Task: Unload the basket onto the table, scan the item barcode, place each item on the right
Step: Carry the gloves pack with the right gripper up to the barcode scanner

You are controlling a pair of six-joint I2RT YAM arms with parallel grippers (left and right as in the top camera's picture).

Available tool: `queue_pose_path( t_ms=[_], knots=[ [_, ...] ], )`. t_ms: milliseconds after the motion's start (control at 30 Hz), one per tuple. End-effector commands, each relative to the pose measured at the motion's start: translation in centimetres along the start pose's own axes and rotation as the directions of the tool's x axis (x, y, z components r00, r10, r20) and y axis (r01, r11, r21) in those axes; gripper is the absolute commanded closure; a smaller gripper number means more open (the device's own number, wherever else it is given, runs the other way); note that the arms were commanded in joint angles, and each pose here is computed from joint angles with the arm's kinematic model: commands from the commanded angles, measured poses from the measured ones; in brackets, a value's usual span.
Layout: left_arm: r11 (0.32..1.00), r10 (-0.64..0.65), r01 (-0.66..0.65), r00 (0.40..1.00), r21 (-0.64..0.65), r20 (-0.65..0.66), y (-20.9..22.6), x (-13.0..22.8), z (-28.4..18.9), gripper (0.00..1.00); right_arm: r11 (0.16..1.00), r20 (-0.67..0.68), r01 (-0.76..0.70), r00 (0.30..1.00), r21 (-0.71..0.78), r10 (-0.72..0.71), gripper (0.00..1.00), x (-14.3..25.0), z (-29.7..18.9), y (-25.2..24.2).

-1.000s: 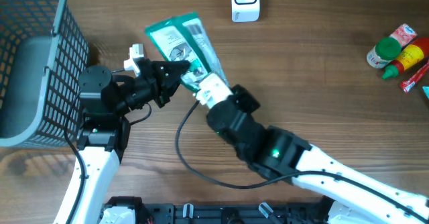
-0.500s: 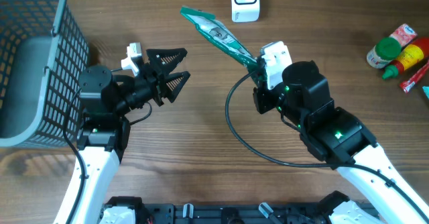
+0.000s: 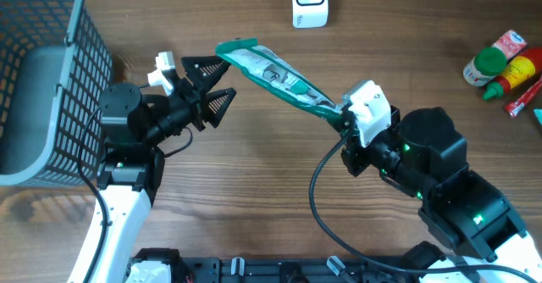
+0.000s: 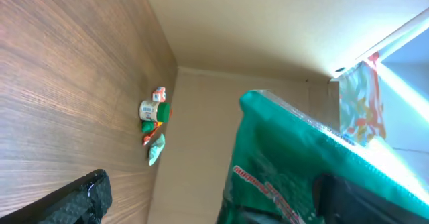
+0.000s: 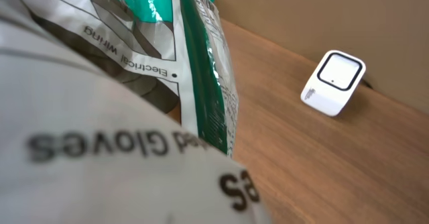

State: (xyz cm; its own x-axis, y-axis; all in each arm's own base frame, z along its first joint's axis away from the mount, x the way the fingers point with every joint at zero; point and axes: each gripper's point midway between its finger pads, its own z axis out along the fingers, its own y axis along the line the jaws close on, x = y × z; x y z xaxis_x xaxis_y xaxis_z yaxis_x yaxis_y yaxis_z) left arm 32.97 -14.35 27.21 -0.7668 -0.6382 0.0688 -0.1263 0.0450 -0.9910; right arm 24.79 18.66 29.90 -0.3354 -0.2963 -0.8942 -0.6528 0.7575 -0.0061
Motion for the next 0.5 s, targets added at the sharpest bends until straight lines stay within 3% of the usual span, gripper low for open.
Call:
queue_pose_path(
  t_ms=[0, 67, 167, 267, 367, 433, 467],
  knots=[
    [0.994, 0.107, -0.107, 0.994, -0.003, 0.021, -0.1, -0.4, -0.1, 0.00, 0.956, 0.055, -0.292, 0.955, 0.036, 0.290, 0.96, -1.1, 0.1, -1.5],
    [0.991, 0.131, -0.131, 0.991, -0.006, 0.021, 0.0, -0.4, -0.1, 0.00, 0.888, 0.074, -0.456, 0.889, 0.061, 0.452, 0.96, -1.0, 0.6, -3.3],
    [0.994, 0.109, -0.107, 0.993, -0.035, 0.038, 0.8, -0.7, -0.1, 0.00, 0.726, 0.041, -0.687, 0.726, 0.026, 0.686, 0.96, -0.2, 1.5, -4.9],
    [0.995, 0.077, -0.073, 0.995, -0.070, 0.057, 1.7, -1.1, -0.2, 0.00, 0.677, -0.065, -0.723, 0.688, -0.137, 0.722, 0.96, -0.6, 2.2, -4.3],
    [0.993, 0.040, -0.031, 0.996, -0.113, 0.076, 2.9, -1.3, -0.3, 0.00, 0.649, -0.100, -0.748, 0.663, -0.137, 0.742, 0.96, 0.2, 3.3, -5.5],
    [0.990, 0.012, -0.002, 0.997, -0.139, 0.074, 3.6, -1.2, -0.4, 0.00, 0.505, -0.141, -0.859, 0.513, -0.087, 0.847, 0.96, 1.6, 4.6, -7.1],
    [0.988, -0.003, 0.015, 0.997, -0.155, 0.073, 4.1, -1.1, -0.4, 0.00, 0.473, -0.157, -0.877, 0.481, -0.090, 0.862, 0.96, 1.9, 5.2, -7.8]
  ],
)
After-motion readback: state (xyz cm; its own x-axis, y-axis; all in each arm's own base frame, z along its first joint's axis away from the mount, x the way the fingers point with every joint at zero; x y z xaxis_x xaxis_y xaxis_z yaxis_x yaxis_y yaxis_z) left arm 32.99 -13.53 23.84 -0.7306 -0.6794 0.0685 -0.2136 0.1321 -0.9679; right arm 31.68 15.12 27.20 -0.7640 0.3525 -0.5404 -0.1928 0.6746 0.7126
